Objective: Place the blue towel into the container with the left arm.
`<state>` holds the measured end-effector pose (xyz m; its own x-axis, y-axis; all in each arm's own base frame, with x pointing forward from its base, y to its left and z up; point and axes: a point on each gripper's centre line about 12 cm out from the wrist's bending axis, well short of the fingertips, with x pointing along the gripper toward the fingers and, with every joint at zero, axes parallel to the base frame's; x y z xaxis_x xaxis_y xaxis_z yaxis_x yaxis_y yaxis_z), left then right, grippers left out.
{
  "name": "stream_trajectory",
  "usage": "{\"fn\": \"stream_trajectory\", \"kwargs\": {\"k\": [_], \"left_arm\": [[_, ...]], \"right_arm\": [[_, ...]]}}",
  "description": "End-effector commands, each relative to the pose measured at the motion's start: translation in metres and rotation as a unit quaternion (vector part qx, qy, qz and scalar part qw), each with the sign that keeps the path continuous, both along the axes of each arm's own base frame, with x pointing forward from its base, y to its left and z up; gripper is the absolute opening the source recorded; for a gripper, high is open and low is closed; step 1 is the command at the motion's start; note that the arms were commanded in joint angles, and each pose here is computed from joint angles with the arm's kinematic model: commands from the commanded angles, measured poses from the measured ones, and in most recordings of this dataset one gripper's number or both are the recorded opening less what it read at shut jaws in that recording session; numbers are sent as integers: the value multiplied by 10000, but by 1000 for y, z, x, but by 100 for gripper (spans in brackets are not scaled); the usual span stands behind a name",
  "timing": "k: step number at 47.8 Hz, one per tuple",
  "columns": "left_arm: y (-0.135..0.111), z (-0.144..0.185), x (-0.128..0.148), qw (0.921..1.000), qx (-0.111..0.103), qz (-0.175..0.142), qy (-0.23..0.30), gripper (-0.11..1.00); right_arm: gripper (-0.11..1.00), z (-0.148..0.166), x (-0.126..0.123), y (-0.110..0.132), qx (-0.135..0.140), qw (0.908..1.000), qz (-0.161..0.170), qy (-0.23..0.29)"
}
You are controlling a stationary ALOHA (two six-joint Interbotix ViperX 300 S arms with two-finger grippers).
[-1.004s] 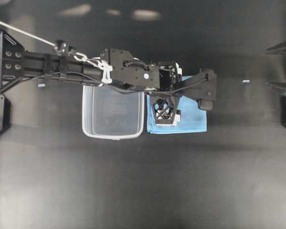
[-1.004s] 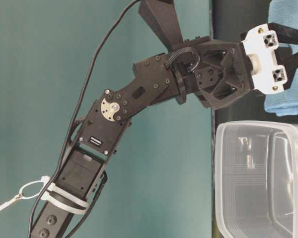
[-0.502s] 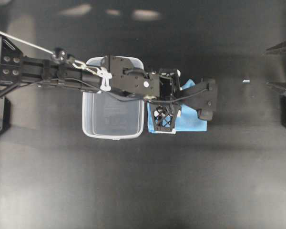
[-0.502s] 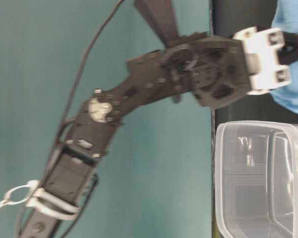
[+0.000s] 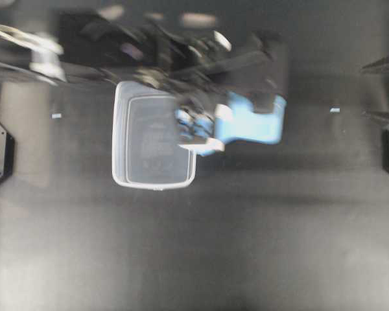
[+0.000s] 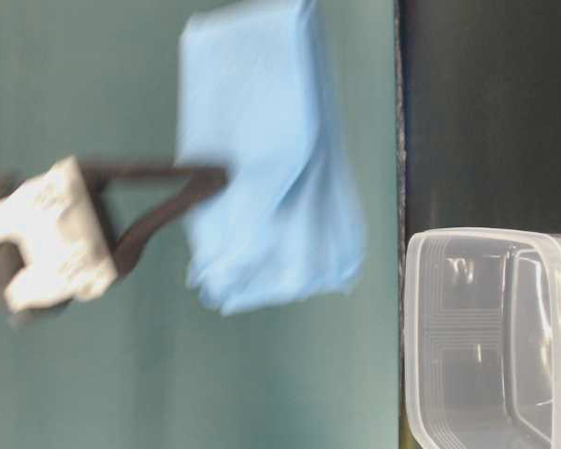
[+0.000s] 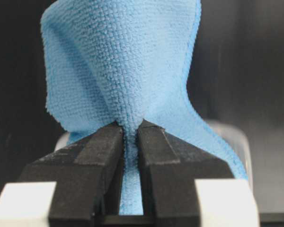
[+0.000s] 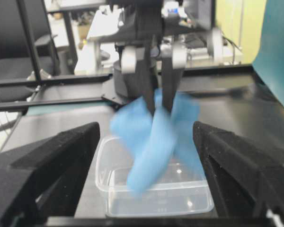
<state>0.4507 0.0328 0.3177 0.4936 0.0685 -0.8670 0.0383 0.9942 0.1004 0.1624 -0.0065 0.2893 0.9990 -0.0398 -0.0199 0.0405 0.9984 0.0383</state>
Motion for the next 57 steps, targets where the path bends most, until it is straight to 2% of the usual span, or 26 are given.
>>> {"fn": "stream_trajectory", "kwargs": {"k": [1, 7, 20, 37, 49, 57], "left_arm": [[1, 21, -29, 9999, 26, 29, -98, 6], [2, 6, -52, 10000, 19, 50, 2, 6], [0, -37, -79, 10000, 18, 22, -28, 6], [0, -79, -87, 10000, -1, 18, 86, 6], [1, -83, -86, 10000, 21, 1, -96, 6], [1, -88, -88, 10000, 6, 15, -5, 7]], "right_arm": [[77, 4, 1, 0, 13, 10000, -8, -47], [77, 4, 1, 0, 13, 10000, -8, -62], [77, 4, 1, 0, 13, 10000, -8, -70], [77, 2, 1, 0, 21, 10000, -9, -47], [77, 1, 1, 0, 14, 10000, -9, -39], [77, 1, 1, 0, 14, 10000, -9, -31]]}}
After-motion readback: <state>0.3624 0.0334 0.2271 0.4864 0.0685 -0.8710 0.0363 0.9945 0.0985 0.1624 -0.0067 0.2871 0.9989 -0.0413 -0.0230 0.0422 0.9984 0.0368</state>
